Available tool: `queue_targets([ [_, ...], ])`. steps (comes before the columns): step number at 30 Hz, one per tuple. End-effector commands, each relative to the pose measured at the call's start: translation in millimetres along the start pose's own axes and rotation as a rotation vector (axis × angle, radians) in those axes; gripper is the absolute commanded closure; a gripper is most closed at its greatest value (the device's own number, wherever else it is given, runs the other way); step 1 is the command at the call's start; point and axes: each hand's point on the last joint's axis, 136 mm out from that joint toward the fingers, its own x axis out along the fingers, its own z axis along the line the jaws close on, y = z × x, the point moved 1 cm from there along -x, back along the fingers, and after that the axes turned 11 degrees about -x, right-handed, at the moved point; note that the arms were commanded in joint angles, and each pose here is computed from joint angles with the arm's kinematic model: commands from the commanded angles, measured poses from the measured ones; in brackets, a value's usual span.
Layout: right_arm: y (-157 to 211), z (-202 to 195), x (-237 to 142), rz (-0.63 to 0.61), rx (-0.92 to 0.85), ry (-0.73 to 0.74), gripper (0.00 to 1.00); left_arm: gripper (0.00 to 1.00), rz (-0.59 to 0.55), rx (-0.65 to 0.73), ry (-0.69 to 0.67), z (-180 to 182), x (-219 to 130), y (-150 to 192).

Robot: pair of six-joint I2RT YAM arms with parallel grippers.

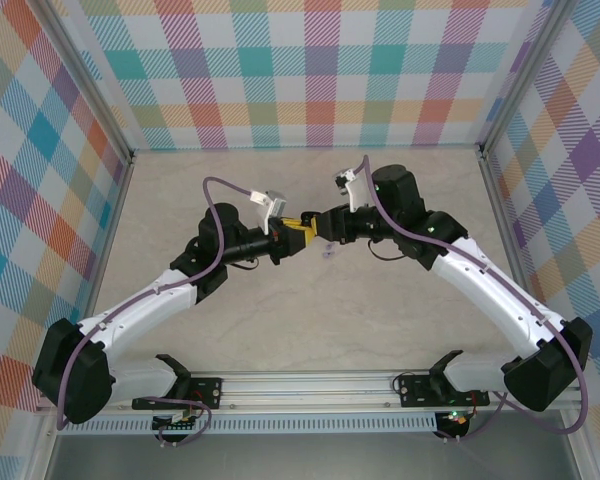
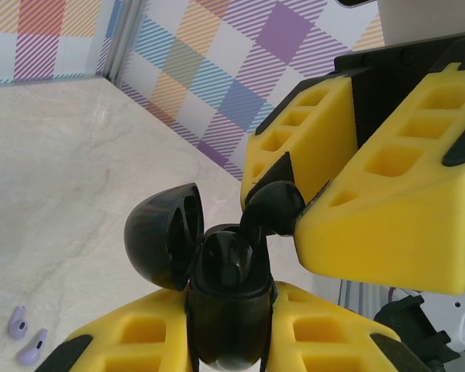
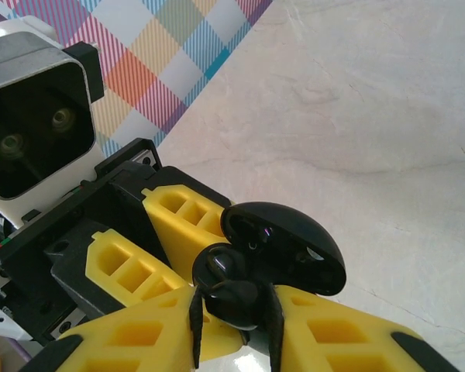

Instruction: Insert the wireless bluetooth earbuds into the charging case

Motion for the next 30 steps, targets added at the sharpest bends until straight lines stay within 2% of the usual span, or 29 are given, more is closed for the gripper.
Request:
queue_targets([
  [1,3.3,7.7,-0.4,0.034,-0.011,-0.029,0.68,0.86,-0.066,0.092,0.078,-29.5,-7.5,-20.2],
  [9,0.6,7.6,-2.3,0.029,-0.011,-0.020,0.64,0.86,-0.067,0.101,0.080,-31.4,-9.3,-19.4],
  [20,-2.3,2.9,-2.3,0.025,-0.005,0.011,0.63,0.86,-0.056,0.101,0.091,-32.6,-7.4,-18.0],
  [27,-4.1,0.3,-5.4,0.019,-0.004,0.037,0.53,0.86,-0.061,0.103,0.084,-32.0,-8.4,-18.7],
  [30,-5.7,1.4,-7.7,0.013,-0.008,0.037,0.52,0.86,-0.061,0.103,0.078,-31.0,-8.4,-18.6],
])
